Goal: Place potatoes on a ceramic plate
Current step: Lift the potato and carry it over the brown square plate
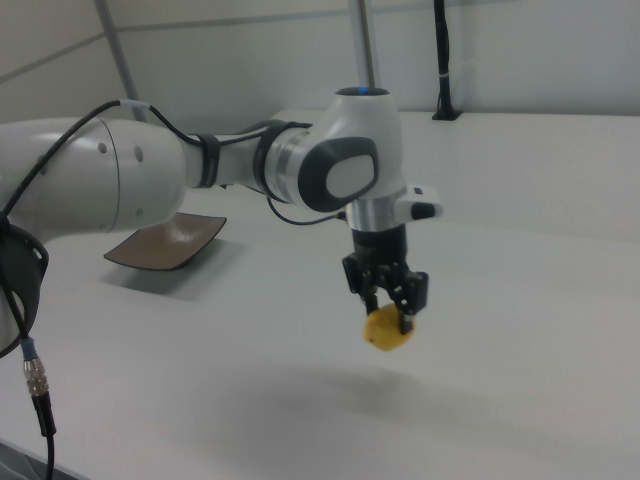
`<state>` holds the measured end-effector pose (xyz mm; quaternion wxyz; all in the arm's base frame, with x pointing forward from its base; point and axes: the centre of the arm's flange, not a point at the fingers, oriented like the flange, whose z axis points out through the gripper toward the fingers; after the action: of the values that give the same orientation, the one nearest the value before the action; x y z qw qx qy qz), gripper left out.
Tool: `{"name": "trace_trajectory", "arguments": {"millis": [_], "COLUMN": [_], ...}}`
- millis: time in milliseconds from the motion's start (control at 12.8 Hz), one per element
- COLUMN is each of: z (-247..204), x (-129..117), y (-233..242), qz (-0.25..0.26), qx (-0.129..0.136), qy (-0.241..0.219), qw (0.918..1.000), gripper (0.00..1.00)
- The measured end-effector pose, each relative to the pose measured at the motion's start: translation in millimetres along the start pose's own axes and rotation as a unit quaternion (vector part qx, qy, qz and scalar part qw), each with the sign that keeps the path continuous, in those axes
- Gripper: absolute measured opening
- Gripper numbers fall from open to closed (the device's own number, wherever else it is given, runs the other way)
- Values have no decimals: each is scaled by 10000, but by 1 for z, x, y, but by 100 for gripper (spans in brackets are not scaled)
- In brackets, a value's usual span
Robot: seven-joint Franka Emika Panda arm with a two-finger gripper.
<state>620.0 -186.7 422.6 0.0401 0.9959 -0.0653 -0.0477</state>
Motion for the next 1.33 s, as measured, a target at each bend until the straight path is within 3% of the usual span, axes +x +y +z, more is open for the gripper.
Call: {"name": "trace_trajectory", "arguments": {"millis": [469,861,1330], "z": [-41,-73,-104], "x": [-5,-54,-85], "y": [-189,-348,-441], "qz": [106,45,-93], "qx": [454,841,1491], "qy": [91,164,892], "qw": [9989,9963,9848], "gripper": [64,64,64]}}
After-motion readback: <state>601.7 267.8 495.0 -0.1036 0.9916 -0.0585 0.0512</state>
